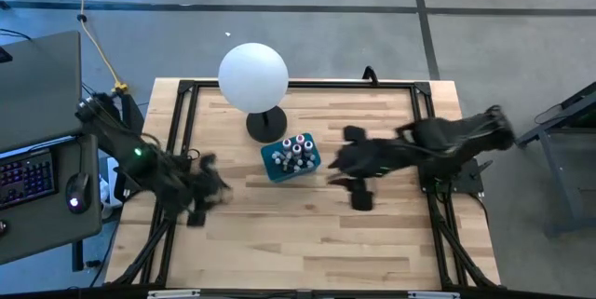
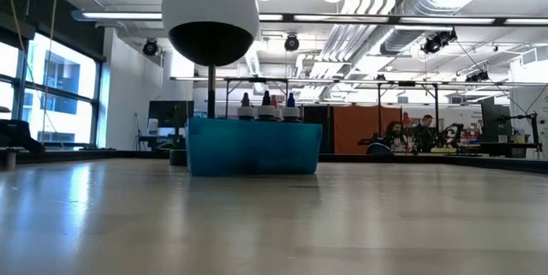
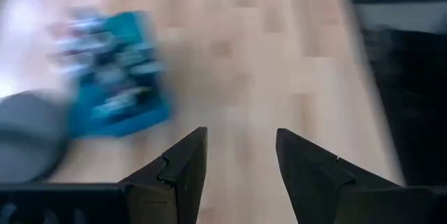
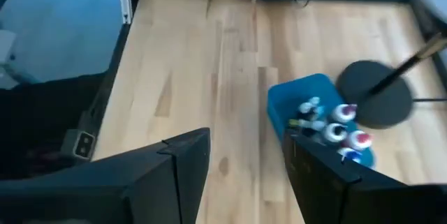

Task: Pick & Place food coloring
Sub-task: Return to home position

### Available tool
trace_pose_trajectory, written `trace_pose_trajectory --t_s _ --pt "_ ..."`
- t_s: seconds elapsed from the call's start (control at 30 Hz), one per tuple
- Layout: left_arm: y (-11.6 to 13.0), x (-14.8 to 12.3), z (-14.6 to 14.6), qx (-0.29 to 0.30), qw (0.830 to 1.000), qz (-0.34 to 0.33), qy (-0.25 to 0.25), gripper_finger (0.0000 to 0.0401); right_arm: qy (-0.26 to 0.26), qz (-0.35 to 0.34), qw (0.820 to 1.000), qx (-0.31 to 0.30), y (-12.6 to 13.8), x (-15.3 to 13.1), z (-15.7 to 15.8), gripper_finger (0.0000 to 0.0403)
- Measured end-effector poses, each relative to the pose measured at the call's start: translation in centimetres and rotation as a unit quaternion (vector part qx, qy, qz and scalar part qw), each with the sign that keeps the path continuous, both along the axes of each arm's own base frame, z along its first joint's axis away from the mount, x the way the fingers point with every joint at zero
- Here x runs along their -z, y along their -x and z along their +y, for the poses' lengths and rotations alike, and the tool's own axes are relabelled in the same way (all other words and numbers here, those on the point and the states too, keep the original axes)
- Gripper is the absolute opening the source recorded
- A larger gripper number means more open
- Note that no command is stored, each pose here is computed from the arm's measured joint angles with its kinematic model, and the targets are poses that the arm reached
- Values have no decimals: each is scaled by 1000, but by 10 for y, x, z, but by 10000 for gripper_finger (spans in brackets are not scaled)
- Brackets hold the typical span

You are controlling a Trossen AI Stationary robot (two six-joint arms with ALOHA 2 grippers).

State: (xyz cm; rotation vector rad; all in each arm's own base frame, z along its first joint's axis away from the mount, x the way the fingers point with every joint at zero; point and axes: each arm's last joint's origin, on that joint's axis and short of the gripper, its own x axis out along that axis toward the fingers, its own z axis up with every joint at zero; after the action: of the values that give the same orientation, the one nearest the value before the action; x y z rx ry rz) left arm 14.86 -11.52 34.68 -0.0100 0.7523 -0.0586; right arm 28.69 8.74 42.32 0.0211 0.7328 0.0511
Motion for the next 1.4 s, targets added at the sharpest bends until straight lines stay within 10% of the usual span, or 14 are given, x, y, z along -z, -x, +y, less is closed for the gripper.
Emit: trace_pose_trajectory --t_s 0.3,0.93,1.13,1.4 --pt "62 23 65 -175 981 -75 -20 168 27 -78 991 101 95 73 -10 173" --pt "89 151 97 -301 917 -260 39 168 -41 -391 919 35 202 192 -60 174" --pt "89 171 94 -250 928 -258 99 168 -15 -423 905 28 211 201 -64 173" --pt "75 174 77 -88 950 -296 54 168 -4 -402 915 25 206 206 -62 172"
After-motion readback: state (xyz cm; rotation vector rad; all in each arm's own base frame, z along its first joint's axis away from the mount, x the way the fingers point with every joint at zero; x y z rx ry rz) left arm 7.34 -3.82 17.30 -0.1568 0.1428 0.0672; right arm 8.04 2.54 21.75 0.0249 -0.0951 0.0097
